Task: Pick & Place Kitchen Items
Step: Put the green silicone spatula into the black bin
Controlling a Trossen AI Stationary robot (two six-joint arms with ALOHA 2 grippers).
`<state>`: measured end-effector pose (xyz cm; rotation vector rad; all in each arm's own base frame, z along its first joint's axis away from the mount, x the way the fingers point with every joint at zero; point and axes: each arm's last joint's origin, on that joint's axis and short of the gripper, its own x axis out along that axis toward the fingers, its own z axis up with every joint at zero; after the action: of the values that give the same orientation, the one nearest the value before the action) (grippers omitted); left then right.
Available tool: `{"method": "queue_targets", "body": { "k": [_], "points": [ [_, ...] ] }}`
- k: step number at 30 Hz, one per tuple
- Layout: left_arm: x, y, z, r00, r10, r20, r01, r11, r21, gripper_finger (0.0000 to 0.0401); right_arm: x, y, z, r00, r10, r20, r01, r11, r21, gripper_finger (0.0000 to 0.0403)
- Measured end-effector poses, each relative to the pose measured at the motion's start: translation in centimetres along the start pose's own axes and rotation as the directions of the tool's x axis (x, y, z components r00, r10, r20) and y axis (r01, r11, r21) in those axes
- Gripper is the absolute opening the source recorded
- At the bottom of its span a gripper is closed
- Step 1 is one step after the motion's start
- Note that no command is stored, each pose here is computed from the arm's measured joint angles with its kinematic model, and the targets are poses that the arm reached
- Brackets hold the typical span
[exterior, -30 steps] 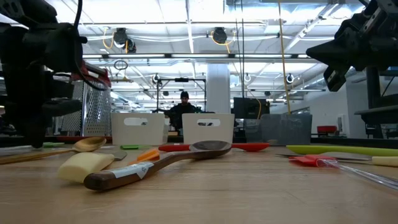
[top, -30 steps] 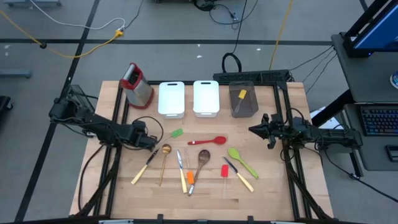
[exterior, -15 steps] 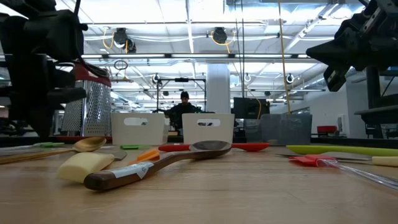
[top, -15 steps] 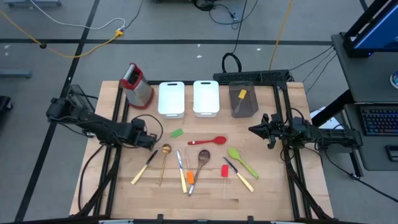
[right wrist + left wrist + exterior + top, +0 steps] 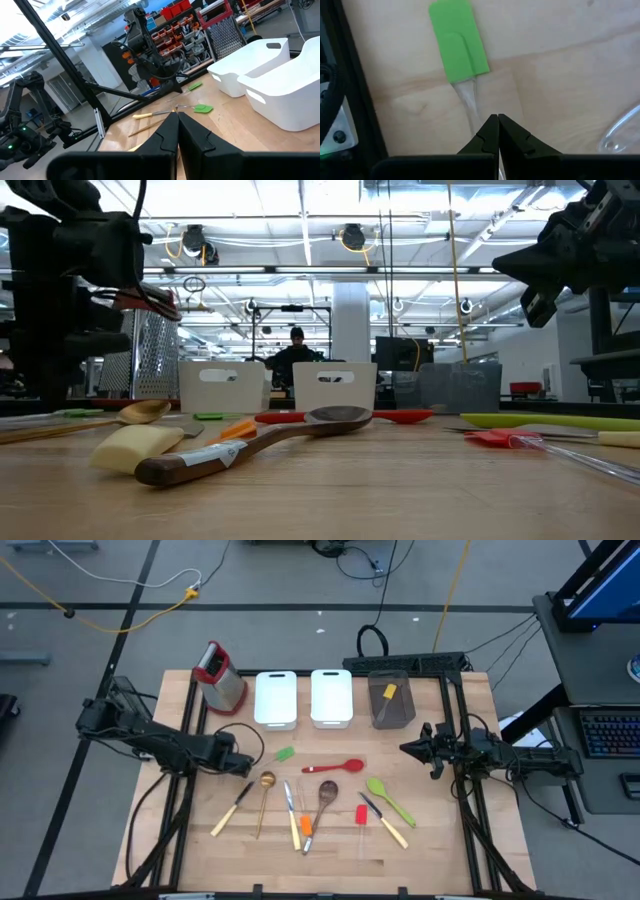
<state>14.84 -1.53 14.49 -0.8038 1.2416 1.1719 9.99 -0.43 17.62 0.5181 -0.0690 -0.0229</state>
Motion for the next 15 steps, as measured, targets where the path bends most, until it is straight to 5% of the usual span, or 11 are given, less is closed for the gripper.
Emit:
{"method": "queue_targets", "body": {
  "k": [15],
  "points": [
    [-0.03,-0.05,-0.22,0.997,-0.013,-0.072,0.018,0.997,0.069,0.0002,0.00,-0.01,-0.01,1.000,-0.002,-0.001,0.002,1.000,-0.014,0.0000]
  ]
}}
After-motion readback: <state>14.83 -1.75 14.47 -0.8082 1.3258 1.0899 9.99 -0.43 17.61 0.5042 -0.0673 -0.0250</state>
